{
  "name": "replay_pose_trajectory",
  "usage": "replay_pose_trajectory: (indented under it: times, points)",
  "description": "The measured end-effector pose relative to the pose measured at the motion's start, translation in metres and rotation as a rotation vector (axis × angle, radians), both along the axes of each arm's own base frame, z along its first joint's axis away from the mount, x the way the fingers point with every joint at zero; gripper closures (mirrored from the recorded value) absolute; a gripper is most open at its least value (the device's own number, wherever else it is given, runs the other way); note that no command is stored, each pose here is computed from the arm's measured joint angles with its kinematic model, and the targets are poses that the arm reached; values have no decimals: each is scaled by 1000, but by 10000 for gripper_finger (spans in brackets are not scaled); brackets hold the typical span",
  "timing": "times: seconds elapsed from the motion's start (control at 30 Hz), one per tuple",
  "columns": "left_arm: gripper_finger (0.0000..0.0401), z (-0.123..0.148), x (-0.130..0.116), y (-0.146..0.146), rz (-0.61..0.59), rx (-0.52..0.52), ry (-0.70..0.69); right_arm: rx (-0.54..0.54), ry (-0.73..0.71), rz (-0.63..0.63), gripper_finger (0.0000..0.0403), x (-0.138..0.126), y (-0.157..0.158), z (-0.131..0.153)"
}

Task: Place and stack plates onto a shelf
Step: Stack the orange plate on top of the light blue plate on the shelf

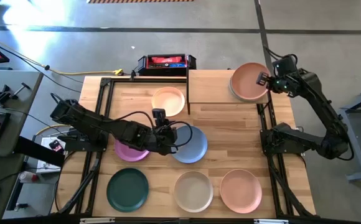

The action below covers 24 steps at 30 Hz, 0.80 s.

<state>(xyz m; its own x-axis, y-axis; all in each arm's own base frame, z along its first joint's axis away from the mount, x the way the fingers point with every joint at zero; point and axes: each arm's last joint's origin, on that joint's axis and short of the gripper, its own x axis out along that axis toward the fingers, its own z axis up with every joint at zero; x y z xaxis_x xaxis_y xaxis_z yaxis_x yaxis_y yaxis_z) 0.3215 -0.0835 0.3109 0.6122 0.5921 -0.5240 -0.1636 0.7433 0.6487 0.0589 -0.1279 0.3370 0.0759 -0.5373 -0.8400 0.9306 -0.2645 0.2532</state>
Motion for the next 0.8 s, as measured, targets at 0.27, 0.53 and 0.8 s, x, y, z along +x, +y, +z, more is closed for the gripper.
replay_pose_trajectory:
  times: [0.27, 0.53, 0.8]
  points:
    - [279, 0, 0, 0, 0, 0, 0, -2, -8, -35, 397, 0, -1, 0]
    - [279, 0, 0, 0, 0, -1, -1, 31, 9, -35, 353, 4, -8, -5]
    - [279, 0, 0, 0, 0, -1, -1, 47, 28, -19, 334, 3, -8, -6]
